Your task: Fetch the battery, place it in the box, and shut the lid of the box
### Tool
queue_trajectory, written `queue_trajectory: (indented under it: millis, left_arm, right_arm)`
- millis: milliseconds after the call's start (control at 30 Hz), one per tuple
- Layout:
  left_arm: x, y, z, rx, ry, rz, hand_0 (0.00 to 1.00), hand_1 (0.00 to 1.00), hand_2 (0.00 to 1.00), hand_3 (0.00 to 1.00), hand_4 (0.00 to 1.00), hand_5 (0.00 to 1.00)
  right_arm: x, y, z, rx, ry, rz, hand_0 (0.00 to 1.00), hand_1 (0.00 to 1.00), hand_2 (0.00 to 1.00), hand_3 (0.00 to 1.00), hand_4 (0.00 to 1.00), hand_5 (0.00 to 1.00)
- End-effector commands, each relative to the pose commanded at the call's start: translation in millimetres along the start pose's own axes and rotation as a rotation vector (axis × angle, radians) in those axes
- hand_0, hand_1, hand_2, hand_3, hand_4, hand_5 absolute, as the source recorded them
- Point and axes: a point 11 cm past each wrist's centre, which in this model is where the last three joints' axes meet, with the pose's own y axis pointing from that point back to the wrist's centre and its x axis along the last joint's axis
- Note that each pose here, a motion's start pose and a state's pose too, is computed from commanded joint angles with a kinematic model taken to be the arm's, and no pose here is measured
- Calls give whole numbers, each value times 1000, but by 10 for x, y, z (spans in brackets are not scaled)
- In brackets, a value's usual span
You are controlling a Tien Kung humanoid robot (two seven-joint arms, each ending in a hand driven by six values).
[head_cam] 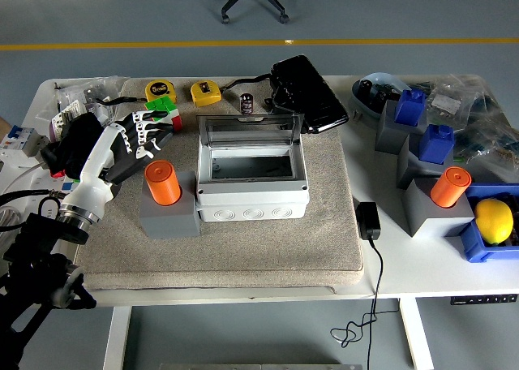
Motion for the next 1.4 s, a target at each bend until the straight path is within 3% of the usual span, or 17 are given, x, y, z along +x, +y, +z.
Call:
queue_trajectory:
  millis: [433, 733, 933, 967, 1133, 1167, 1333, 1400]
  left_arm:
    - [-98, 22, -125, 17, -40, -10, 691, 640, 584, 592, 998, 235]
    - [-281, 64, -207, 35, -33, -58, 681, 633, 574, 568, 998, 223]
    - [-281, 44, -219, 40, -2, -53, 676, 624, 569, 550, 998, 200]
    - [-282, 39, -219, 38, 7, -49, 656, 570, 554, 532, 998, 150]
    - [-281, -3, -226, 45, 38, -37, 656, 570, 554, 532, 998, 150]
    - [-284, -7, -233, 49, 44, -37, 613, 543, 548, 524, 998, 92]
    - [-278, -17, -288, 77, 84, -36, 613, 543, 548, 524, 998, 92]
    - [-274, -18, -295, 79, 87, -33, 608, 531, 542, 518, 998, 45]
  right_arm:
    - [3, 0, 11, -1, 4, 0, 735, 705, 706, 732, 998, 621]
    - [4, 0, 17, -1, 0, -1, 734, 705, 706, 732, 998, 622]
    - [11, 1, 20, -1, 1, 0, 734, 705, 706, 733, 998, 623]
    - [10, 1, 24, -2, 0, -1, 734, 705, 706, 733, 998, 623]
    - [13, 1, 18, 0, -7, 0, 734, 705, 706, 733, 998, 623]
    - [15, 1, 15, 1, -6, 0, 734, 705, 706, 733, 998, 624]
    - [32, 2, 1, 4, -6, 3, 734, 705, 706, 733, 998, 624]
    - [33, 2, 5, 4, -8, 3, 736, 705, 706, 732, 998, 624]
